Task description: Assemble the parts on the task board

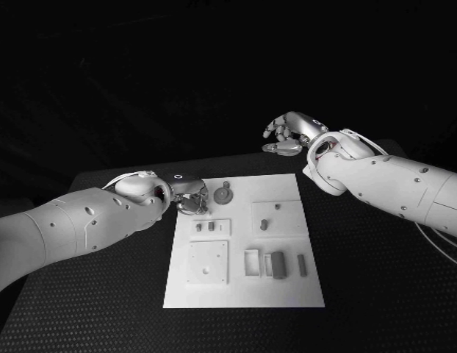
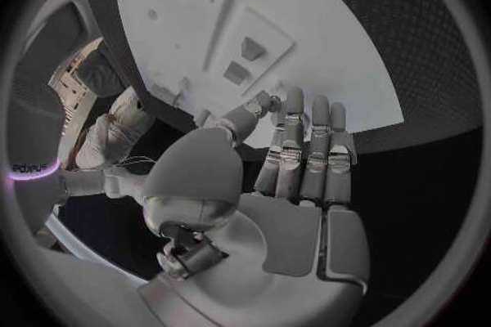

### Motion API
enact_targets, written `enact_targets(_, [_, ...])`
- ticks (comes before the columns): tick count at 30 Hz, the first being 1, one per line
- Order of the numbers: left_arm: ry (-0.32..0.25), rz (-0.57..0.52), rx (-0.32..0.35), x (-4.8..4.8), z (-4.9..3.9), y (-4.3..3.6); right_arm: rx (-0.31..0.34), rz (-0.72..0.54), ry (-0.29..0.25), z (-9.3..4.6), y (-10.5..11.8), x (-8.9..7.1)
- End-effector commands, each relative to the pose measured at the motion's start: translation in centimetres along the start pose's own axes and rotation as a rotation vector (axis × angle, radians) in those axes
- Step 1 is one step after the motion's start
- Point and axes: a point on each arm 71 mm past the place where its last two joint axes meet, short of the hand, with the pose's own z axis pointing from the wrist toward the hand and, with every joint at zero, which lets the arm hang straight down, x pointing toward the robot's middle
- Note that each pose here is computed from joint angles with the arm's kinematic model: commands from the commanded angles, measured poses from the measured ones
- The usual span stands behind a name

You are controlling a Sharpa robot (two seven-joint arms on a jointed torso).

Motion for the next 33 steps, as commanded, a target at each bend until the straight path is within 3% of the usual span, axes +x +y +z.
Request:
enact_targets(1, [0.023,0.013,-0.008,0.12,0.0,0.08,-0.009,0.001,0.012,-0.02,0.06,0.04])
enact_targets(14, [0.04,0.017,-0.008,0.41,0.57,-0.21,-0.014,0.003,0.014,0.04,0.26,0.13])
enact_targets(24, [0.057,0.017,-0.017,0.61,0.58,0.0,-0.014,0.004,0.015,0.0,0.32,0.14])
enact_targets(33, [0.058,0.015,-0.006,0.82,0.83,-0.41,-0.017,0.005,0.016,0.02,0.41,0.17])
